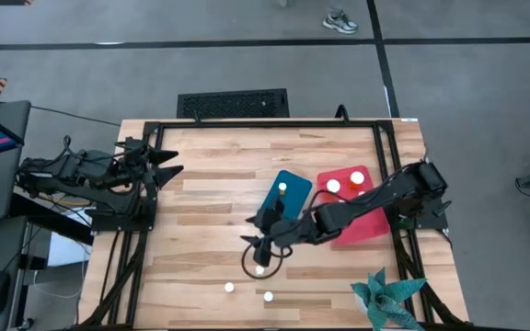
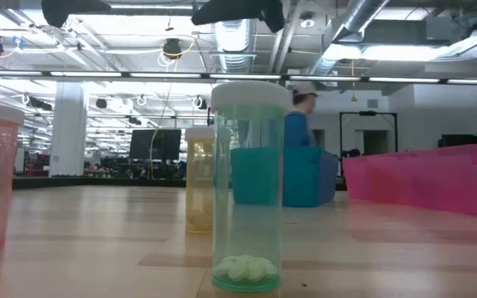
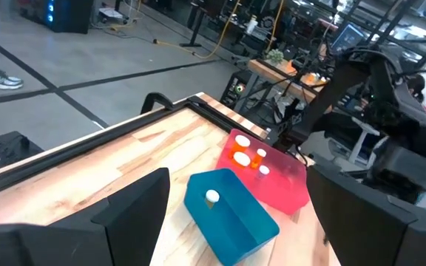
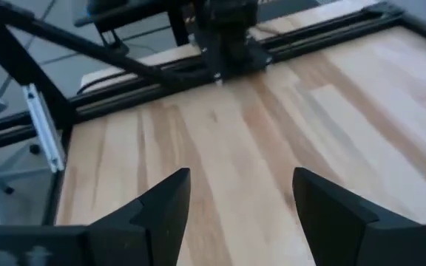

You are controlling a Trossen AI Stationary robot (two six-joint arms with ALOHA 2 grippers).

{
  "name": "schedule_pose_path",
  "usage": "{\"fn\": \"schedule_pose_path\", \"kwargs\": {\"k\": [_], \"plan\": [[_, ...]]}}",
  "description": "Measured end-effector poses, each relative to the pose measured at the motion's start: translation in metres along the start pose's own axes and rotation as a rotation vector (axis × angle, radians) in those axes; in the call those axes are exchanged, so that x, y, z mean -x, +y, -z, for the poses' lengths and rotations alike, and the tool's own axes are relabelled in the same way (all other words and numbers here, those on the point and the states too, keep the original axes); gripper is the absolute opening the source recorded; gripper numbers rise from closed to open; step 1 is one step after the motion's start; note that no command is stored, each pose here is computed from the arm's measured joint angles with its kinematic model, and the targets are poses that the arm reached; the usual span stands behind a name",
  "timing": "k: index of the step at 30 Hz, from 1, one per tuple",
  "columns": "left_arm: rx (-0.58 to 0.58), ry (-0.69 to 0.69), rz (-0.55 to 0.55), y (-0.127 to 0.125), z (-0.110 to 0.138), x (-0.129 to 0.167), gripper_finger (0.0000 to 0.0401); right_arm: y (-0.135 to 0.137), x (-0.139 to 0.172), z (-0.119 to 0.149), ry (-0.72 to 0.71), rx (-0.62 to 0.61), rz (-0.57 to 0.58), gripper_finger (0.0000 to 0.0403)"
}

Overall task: Pick and place medicine bottles into bin by pill shape (circle, oval)
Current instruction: Put the yellow tablet bottle into the blue bin

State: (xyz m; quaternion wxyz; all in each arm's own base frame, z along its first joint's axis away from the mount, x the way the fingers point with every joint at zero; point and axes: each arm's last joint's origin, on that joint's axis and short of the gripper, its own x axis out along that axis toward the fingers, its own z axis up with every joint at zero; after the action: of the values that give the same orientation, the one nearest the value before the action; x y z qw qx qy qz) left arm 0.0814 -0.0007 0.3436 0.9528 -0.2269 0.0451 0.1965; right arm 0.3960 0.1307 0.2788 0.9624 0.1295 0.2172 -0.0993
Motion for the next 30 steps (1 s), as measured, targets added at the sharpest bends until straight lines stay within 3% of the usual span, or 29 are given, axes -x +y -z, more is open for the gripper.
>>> {"fn": "schedule_pose_path", "kwargs": {"k": [9, 16, 30], "plan": [[-0.001, 0.003, -0.002, 0.000, 0.000, 0.000, 0.0312, 0.013, -0.007, 0.025, 0.079, -0.007, 0.006, 0.0244], [-0.001, 0.003, -0.003, 0.000, 0.000, 0.000, 0.0312, 0.019, -0.013, 0.048, 0.164, 0.055, 0.021, 0.0244], [0.008, 0.014, -0.011, 0.001, 0.002, 0.000, 0.0312, 0.043, -0.019, 0.090, 0.311, 0.099, -0.104, 0.0244]]}}
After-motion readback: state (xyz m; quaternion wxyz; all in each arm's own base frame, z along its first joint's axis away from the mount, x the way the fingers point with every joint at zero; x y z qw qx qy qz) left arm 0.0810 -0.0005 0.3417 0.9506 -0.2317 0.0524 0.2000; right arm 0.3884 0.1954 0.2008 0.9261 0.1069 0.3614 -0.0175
